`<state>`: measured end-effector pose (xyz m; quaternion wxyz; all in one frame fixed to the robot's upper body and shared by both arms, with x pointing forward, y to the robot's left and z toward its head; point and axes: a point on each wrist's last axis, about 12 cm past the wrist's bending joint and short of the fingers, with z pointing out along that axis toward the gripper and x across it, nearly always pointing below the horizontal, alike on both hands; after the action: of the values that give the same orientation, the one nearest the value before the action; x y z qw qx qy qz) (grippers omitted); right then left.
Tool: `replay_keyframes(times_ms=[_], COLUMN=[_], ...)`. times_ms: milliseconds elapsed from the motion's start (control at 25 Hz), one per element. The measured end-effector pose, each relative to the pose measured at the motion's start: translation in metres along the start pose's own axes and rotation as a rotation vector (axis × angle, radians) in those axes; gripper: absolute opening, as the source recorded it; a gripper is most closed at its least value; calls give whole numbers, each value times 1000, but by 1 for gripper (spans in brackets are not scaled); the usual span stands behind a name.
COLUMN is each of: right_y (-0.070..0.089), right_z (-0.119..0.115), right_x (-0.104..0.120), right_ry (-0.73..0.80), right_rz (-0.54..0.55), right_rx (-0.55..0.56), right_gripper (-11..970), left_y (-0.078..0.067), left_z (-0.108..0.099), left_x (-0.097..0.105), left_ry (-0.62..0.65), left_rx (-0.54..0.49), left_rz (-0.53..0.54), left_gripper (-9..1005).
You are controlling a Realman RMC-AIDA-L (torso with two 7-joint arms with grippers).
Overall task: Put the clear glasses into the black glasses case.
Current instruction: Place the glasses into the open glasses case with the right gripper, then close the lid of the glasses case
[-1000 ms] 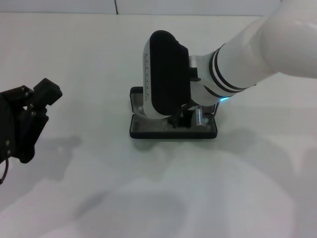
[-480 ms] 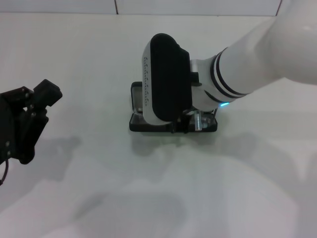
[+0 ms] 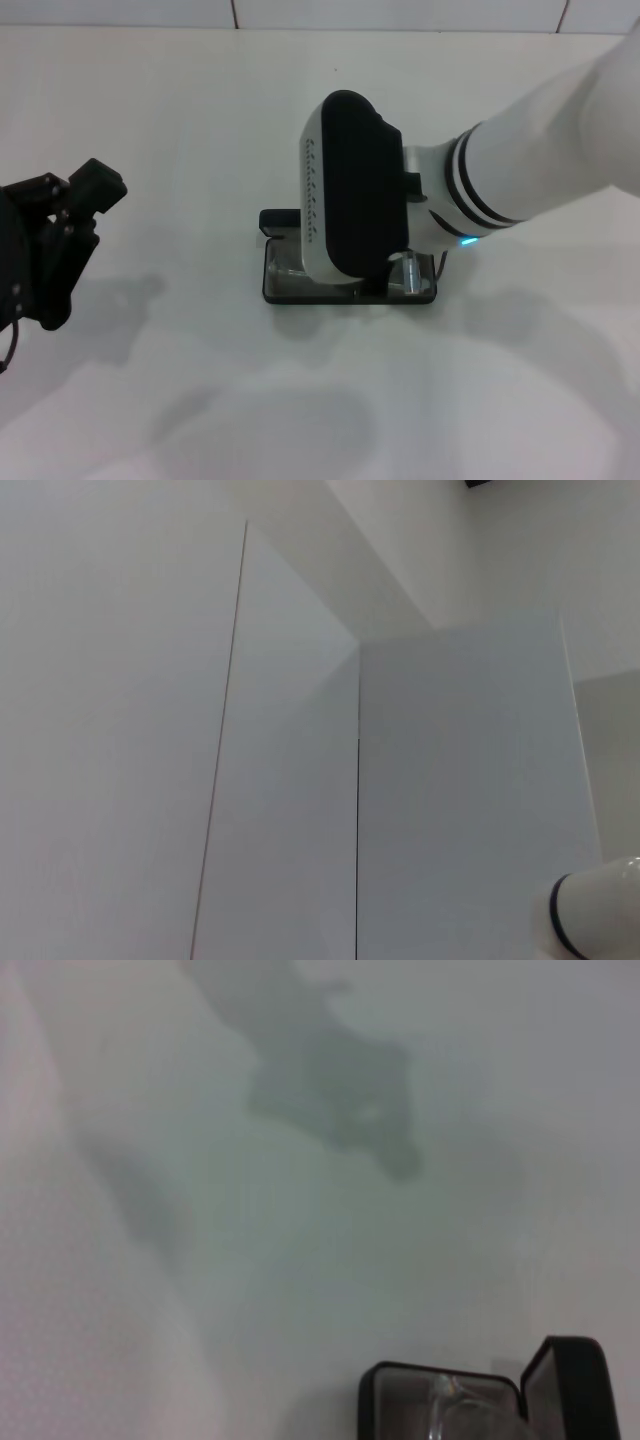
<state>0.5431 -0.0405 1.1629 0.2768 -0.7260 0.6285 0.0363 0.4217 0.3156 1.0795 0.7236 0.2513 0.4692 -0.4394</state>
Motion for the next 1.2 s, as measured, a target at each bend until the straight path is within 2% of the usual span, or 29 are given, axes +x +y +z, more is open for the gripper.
replay_keyframes(times_ms=[240,400,560,680,760,840,960,1040,1080,1200], right_y=[18,30,39,37,33,31,35,39,44,61], right_z=[-15,-28,-51,-72,-88,-106,-134,-155,-168,-192], right_x=[1,6,23,38,49,67,110,149,173,227], right_ry=[-47,-87,-158,-233,-323,-414,-550,-633,-685,-787], right_rz=[9,53,158,258,361,451,560,646,698,806], right_rx=[4,4,42,41,2,-37,-53,-9,27,120], right_gripper=[213,213,212,211,211,211,211,211,211,211], left_y=[-1,-1,2,5,7,11,24,36,41,58], left_z=[-2,-3,-1,-2,-1,4,25,42,48,74], left_x=[0,-2,-4,-6,-8,-8,-6,-5,-5,-1], left_ry=[-2,-6,-5,-4,-1,2,30,80,98,186], left_rx=[-2,4,14,14,19,36,111,168,181,217], left_rz=[0,2,9,15,17,16,-6,-48,-64,-113], left_gripper=[47,47,47,47,47,47,47,47,47,67])
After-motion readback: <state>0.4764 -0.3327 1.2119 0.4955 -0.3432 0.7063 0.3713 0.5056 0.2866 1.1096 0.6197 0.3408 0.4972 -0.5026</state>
